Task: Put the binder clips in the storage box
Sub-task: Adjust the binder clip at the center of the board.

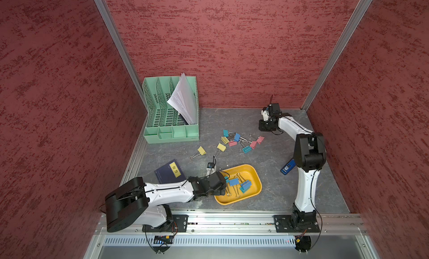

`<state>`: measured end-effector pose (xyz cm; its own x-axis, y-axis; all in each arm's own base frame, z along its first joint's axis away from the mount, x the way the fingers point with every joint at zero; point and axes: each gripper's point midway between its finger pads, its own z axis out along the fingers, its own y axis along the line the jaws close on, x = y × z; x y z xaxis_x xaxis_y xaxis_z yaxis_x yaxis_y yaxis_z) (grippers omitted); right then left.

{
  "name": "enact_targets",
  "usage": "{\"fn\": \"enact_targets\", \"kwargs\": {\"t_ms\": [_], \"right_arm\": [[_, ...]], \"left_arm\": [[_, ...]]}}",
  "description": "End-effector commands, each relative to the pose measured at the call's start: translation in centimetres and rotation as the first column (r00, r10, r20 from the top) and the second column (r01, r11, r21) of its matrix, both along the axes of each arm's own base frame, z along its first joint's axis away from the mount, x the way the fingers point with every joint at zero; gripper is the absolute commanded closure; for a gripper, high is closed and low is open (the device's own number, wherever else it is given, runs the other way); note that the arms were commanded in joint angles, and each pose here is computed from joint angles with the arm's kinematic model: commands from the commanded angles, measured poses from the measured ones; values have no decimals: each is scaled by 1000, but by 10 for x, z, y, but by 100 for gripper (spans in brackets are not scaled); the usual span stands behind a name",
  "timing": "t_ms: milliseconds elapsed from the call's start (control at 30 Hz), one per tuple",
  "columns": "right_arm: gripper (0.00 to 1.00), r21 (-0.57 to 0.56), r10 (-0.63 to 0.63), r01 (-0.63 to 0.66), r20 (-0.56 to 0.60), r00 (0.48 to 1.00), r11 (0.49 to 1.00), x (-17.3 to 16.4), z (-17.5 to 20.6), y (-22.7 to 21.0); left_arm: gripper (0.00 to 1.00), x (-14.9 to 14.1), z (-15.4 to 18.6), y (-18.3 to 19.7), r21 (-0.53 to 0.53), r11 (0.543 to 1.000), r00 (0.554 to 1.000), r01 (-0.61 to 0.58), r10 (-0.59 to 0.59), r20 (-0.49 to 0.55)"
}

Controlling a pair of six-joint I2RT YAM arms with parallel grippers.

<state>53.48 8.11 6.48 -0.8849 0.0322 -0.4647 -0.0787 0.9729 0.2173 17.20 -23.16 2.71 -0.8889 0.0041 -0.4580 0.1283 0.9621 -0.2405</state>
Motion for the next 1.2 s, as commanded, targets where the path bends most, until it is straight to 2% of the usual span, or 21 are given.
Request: {"fn": "enact_targets", "kwargs": {"t_ms": [0,133,267,500,567,700,767,900,1000,1167], "right_arm": [[79,20,-41,44,-136,990,999,-12,-29,-3],[84,27,-42,48,-187,981,998,-20,-45,-2],[83,15,-59,63,-204,977,998,-36,-41,-6],[80,31,-67,77,-239,969,997,-97,-38,2],[76,40,-70,82,-242,968,996,-115,-39,6],[59,50,-82,97,-250,965,994,-143,-42,10],[43,24,-105,114,-234,967,993,-147,-39,3],[21,39,-98,106,-164,982,994,-155,-14,5],[17,36,-83,89,-146,986,995,-162,1,11],[17,17,-47,50,-150,988,999,-185,7,40]], "left_arm": [[4,-4,-11,7,55,998,1000,-1,2,-19],[4,-4,-12,8,56,998,1000,-2,3,-21],[4,-5,-12,9,57,998,1000,0,1,-22],[4,-5,-10,9,37,999,1000,-1,1,-11],[4,-5,-9,8,34,999,1000,2,-2,-10],[4,-6,-9,10,37,999,1000,3,-3,-7],[4,-6,-9,10,32,999,1000,3,-3,-6],[4,-7,-9,11,30,1000,1000,2,-2,-4],[4,-7,-8,11,25,1000,1000,1,-1,0],[4,-7,-9,13,28,1000,1000,0,0,1]]}}
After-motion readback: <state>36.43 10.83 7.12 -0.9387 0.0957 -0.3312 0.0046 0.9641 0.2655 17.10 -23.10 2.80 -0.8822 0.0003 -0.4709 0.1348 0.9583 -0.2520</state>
